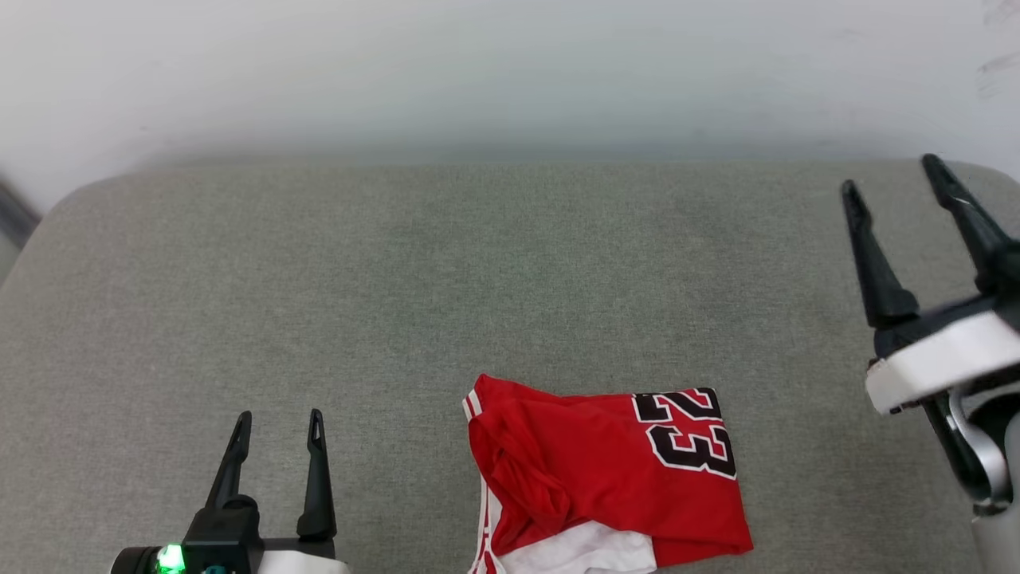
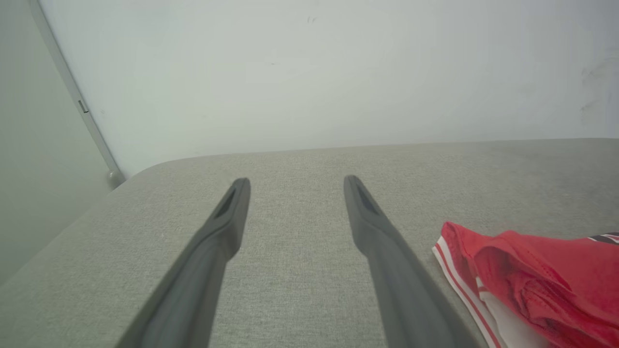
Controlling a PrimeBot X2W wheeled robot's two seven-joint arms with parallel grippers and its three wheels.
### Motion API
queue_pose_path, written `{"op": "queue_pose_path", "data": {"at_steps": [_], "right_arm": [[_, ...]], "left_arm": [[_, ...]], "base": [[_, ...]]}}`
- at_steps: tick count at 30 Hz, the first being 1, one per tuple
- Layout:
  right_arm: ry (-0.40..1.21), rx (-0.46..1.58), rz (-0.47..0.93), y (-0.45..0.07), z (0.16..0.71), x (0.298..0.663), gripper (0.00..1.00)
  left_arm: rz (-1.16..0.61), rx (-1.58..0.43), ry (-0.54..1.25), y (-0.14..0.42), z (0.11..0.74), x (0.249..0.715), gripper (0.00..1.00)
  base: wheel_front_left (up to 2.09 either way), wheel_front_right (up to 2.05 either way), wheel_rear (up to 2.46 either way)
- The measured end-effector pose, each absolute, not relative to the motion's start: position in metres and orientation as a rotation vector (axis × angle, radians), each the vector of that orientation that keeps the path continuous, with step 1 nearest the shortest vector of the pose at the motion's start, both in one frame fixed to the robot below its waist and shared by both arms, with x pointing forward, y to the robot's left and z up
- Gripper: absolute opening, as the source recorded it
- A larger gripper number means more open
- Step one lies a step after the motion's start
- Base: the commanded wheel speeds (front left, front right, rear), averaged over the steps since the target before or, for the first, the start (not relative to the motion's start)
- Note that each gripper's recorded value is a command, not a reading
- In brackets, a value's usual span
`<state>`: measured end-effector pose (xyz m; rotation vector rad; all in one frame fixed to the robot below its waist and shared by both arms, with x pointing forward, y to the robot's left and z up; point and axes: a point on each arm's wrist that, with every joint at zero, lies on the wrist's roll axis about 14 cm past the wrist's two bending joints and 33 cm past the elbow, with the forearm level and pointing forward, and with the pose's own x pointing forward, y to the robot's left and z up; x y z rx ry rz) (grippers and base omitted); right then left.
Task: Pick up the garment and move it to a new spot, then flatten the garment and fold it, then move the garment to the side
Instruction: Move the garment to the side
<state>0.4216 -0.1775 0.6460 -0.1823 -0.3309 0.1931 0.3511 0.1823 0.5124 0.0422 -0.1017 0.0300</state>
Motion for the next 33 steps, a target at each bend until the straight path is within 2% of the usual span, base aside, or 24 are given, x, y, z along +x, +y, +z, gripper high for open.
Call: {"op": "queue_pose_path", "data": {"at_steps": [4, 7, 10, 16, 21, 28, 33], "right_arm": [[-0.023, -0.212, 0.283, -0.169, 0.607, 0.442, 1.0], [0.264, -0.178, 0.346, -0.169, 0.564, 0.441, 1.0], [0.534, -0.143, 0.4, -0.175, 0.523, 0.428, 1.0], [0.883, -0.027, 0.479, -0.177, 0.462, 0.396, 1.0], [1.026, 0.076, 0.531, -0.161, 0.428, 0.382, 1.0], [1.129, 0.252, 0.583, -0.125, 0.386, 0.375, 1.0], [1.192, 0.261, 0.631, -0.104, 0.364, 0.371, 1.0]], "left_arm": [[0.027, 0.041, -0.088, 0.182, 0.508, 0.355, 1.0], [0.025, 0.039, -0.086, 0.181, 0.507, 0.361, 1.0], [0.023, 0.037, -0.079, 0.181, 0.505, 0.365, 1.0], [0.019, 0.034, -0.07, 0.18, 0.501, 0.374, 1.0], [0.02, 0.034, -0.064, 0.181, 0.498, 0.382, 1.0], [0.021, 0.034, -0.044, 0.182, 0.489, 0.395, 1.0], [0.029, 0.037, -0.024, 0.184, 0.481, 0.401, 1.0]], "base": [[0.0, 0.0, 0.0], [0.0, 0.0, 0.0], [0.0, 0.0, 0.0], [0.0, 0.0, 0.0], [0.0, 0.0, 0.0], [0.0, 0.0, 0.0], [0.0, 0.0, 0.0]]}}
